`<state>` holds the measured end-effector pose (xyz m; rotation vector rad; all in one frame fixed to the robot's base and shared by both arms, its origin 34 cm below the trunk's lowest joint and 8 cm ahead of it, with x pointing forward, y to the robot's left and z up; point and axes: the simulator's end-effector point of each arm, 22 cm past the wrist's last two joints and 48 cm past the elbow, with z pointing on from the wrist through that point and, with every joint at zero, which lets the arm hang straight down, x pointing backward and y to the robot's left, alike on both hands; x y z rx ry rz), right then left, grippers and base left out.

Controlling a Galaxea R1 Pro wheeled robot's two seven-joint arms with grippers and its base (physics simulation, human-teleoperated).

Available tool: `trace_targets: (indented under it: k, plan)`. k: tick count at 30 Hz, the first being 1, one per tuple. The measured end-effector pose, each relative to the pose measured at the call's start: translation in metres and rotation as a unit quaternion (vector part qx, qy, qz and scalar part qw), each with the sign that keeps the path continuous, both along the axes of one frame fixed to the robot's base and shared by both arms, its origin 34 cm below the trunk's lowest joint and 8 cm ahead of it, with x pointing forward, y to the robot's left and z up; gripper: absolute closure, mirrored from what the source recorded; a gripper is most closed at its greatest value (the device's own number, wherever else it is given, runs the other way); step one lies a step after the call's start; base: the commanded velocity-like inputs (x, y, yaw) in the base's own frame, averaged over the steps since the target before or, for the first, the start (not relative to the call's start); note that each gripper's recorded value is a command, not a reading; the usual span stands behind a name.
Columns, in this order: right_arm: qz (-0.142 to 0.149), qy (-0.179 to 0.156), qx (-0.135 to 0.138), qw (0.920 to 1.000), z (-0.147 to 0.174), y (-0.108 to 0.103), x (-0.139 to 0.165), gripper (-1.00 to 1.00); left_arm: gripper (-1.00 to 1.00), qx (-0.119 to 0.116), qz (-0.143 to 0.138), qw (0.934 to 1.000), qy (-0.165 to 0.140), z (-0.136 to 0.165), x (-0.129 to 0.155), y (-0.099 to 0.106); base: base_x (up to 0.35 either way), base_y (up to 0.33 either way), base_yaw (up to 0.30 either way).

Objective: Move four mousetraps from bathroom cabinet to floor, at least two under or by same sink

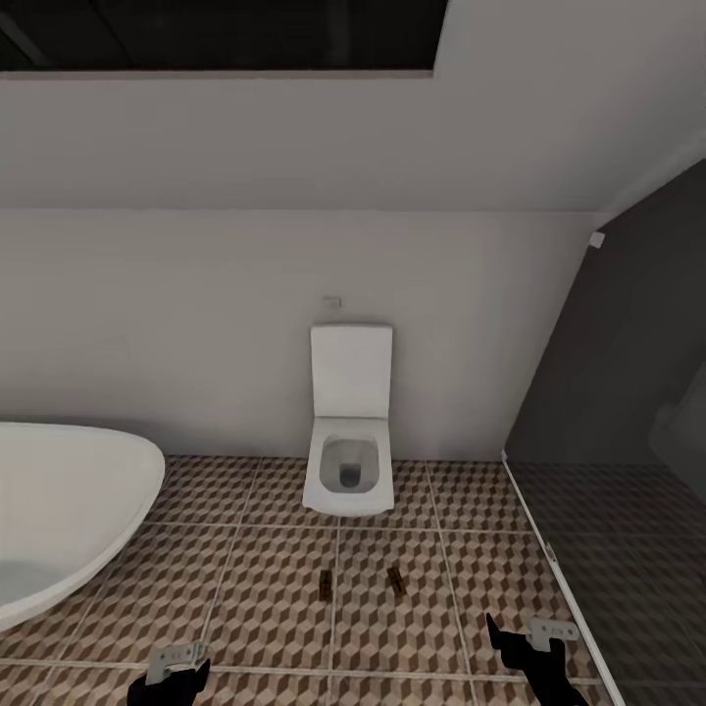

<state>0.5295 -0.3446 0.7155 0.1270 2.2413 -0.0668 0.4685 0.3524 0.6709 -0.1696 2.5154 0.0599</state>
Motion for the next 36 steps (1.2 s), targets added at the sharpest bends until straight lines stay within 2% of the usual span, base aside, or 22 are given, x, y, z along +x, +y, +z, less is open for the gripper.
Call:
trace_targets:
  k: [36]
  plan:
    - [0.000, -0.023, 0.001, 0.9997, 0.020, 0.001, 0.012, -1.00, -1.00, 0.000, 0.000, 0.9997, -0.024, 0.017, 0.015, 0.000, 0.000, 0.000, 0.000]
